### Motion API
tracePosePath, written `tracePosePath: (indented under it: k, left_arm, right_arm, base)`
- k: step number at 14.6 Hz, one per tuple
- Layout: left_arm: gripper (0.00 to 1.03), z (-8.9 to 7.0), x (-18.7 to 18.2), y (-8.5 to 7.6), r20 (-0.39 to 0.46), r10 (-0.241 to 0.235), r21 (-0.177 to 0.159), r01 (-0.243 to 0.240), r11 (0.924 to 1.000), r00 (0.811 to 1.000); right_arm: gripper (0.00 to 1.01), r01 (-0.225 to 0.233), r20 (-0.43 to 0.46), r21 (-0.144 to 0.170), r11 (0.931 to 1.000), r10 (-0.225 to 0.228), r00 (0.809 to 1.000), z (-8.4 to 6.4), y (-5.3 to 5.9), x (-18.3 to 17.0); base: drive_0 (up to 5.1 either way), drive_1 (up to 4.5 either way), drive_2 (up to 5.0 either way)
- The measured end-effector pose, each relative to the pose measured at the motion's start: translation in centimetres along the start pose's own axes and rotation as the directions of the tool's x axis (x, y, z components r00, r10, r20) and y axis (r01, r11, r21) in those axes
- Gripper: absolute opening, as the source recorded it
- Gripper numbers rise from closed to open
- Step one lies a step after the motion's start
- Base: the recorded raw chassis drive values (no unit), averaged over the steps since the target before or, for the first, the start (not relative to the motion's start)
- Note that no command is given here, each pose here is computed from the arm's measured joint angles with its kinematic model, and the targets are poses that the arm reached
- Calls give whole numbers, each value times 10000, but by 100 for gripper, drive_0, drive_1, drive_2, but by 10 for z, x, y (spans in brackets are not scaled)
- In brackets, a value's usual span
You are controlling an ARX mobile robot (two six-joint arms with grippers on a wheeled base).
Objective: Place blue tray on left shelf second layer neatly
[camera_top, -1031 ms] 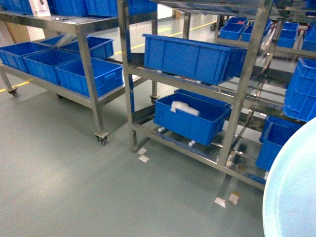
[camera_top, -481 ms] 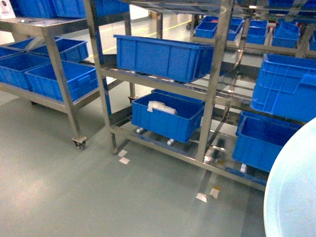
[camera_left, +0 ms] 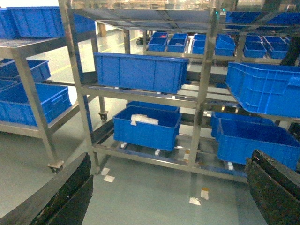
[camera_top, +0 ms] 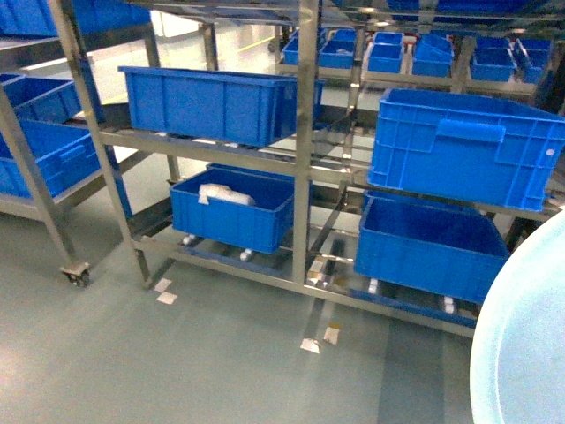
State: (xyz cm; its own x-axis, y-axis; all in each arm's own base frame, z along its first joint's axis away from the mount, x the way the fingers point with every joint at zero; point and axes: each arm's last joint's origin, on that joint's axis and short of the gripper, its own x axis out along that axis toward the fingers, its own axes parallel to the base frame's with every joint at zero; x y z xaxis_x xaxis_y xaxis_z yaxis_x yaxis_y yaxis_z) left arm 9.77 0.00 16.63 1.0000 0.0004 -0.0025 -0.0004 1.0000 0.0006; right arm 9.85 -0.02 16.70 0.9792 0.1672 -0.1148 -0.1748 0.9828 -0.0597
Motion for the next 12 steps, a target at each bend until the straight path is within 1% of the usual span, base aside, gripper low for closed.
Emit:
tracePosePath:
  k: [12]
  left_arm:
    - [98, 0, 0, 0, -4, 4, 0, -4, 10000, 10000]
  right_arm:
    - [2, 0, 0, 0, 10000, 0, 10000, 0, 0, 0]
  base:
    - [-158, -158, -158]
